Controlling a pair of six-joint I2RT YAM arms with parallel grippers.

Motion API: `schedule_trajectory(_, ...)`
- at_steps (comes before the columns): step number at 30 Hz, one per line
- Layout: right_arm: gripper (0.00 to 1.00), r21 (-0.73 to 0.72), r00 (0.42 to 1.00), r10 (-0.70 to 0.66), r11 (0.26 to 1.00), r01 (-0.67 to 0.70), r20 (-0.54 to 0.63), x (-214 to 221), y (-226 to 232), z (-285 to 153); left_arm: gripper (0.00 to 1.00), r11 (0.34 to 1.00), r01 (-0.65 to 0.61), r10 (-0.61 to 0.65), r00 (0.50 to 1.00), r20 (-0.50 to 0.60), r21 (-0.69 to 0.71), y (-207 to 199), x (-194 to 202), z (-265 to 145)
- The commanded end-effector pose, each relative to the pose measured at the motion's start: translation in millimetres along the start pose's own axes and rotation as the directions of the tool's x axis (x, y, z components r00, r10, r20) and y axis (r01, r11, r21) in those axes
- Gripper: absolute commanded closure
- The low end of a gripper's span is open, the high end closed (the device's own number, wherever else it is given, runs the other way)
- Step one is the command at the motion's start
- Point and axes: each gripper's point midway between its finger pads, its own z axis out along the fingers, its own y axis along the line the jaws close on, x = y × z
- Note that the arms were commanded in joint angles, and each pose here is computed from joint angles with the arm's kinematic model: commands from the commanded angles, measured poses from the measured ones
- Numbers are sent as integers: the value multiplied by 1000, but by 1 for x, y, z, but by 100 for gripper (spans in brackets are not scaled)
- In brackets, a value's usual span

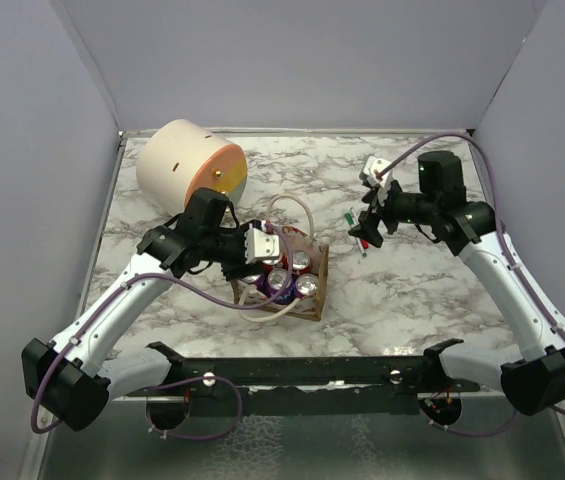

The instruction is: Place the beverage into the canvas bag

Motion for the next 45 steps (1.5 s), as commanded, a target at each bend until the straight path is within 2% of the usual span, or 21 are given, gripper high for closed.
schedule_trajectory(1,19,188,999,38,981,-38,5,17,-33,-23,41,978,53,-59,998,-23,-200,39,-3,-15)
schedule_trajectory(8,17,352,990,137,928,-120,-24,49,-64,-36,40,914,123,-157,986,-58,-387,76,9,-30)
schedule_trajectory(13,14,489,980,197,858,-154,-36,57,-92,-45,39,809,193,-257,965,-39,-555,108,18,-55)
schedule_trajectory(16,12,577,973,226,801,-159,-46,65,-109,-52,38,710,249,-330,944,1,-659,126,31,-79)
schedule_trajectory(18,6,635,970,238,757,-151,-52,70,-120,-58,34,639,270,-367,930,22,-721,135,41,-94)
schedule_trajectory(20,0,680,967,249,718,-149,-50,73,-129,-64,26,563,277,-394,918,42,-779,142,51,-108)
schedule_trajectory(24,1,736,963,269,657,-163,-27,74,-141,-71,1,375,283,-447,889,95,-883,153,73,-139)
schedule_trajectory(27,1,761,961,278,625,-171,-12,73,-148,-73,1,280,290,-466,875,134,-915,156,83,-155)
schedule_trajectory(33,0,785,961,269,579,-221,72,61,-165,-71,0,203,320,-452,869,201,-925,160,82,-169)
schedule_trajectory(36,0,774,957,273,584,-244,96,57,-170,-63,1,147,301,-452,868,207,-942,161,89,-176)
schedule_trajectory(40,0,759,937,329,578,-298,118,61,-176,-52,1,128,270,-425,884,194,-954,166,93,-181)
schedule_trajectory(42,0,746,929,341,579,-330,146,62,-174,-46,0,108,289,-401,888,224,-951,169,90,-185)
schedule_trajectory(44,1,736,937,326,603,-307,124,64,-171,-44,1,74,330,-377,883,280,-941,172,85,-191)
schedule_trajectory(45,1,752,939,323,588,-296,117,66,-171,-49,1,55,353,-367,877,310,-934,173,84,-193)
